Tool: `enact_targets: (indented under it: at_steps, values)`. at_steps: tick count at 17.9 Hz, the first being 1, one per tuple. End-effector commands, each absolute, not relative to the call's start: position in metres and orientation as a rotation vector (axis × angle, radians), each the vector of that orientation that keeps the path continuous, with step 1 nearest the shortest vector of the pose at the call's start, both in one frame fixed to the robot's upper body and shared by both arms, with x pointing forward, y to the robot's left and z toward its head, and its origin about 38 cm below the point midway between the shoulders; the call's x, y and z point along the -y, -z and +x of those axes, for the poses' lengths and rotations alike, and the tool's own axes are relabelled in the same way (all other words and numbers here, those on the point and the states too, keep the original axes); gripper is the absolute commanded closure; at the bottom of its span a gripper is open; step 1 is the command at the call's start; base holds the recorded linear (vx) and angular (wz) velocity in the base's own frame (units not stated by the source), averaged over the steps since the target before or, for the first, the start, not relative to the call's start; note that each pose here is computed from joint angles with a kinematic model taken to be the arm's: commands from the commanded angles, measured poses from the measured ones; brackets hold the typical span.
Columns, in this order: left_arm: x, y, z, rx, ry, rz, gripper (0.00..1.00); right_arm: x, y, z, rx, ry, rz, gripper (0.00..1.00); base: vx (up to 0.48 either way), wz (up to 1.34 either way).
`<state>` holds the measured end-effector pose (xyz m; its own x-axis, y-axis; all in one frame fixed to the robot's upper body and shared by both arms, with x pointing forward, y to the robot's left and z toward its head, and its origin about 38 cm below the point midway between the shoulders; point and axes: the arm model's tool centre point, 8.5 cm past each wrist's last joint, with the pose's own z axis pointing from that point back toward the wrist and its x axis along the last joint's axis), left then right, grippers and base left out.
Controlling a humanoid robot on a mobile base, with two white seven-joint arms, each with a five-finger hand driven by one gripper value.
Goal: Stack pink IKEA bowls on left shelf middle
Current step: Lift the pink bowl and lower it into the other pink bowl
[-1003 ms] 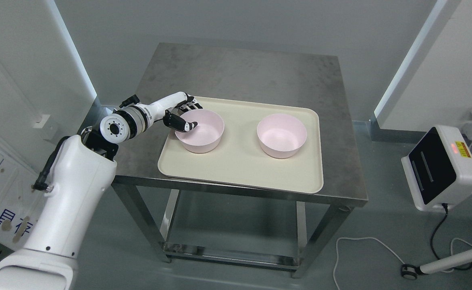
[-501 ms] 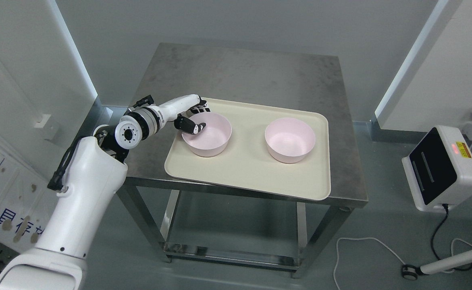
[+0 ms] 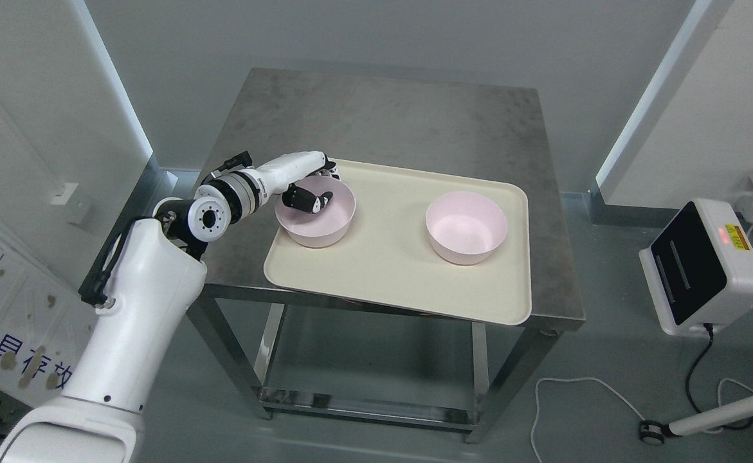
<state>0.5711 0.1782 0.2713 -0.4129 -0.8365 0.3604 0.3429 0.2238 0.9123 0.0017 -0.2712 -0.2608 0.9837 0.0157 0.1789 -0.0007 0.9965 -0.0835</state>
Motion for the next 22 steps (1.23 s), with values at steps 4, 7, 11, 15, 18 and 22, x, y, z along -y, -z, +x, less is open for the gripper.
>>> enact_targets:
  at_steps: [4, 7, 11, 15, 18, 22]
  values:
    - [-0.172, -0.331, 0.569, 1.600, 1.383, 0.552, 1.00, 0.283, 0.260, 0.002, 0.179, -0.009, -0.102, 0.00, 0.000, 0.00]
    - [-0.123, -0.347, 0.562, 1.660, 1.446, 0.469, 1.00, 0.283, 0.260, 0.002, 0.179, -0.008, -0.102, 0.00, 0.000, 0.00]
    - [-0.070, -0.371, 0.551, 1.634, 1.656, 0.504, 0.99, 0.283, 0.260, 0.002, 0.179, -0.009, -0.102, 0.00, 0.000, 0.00]
    - [-0.008, -0.342, 0.529, 1.573, 1.908, 0.466, 0.99, 0.283, 0.260, 0.002, 0.179, -0.009, -0.102, 0.00, 0.000, 0.00]
    - [0.022, -0.308, 0.517, 1.556, 1.968, 0.444, 0.99, 0.283, 0.260, 0.002, 0.179, -0.009, -0.102, 0.00, 0.000, 0.00]
    - [0.028, -0.293, 0.519, 1.632, 1.863, 0.397, 0.98, 0.283, 0.260, 0.002, 0.179, -0.009, -0.102, 0.00, 0.000, 0.00]
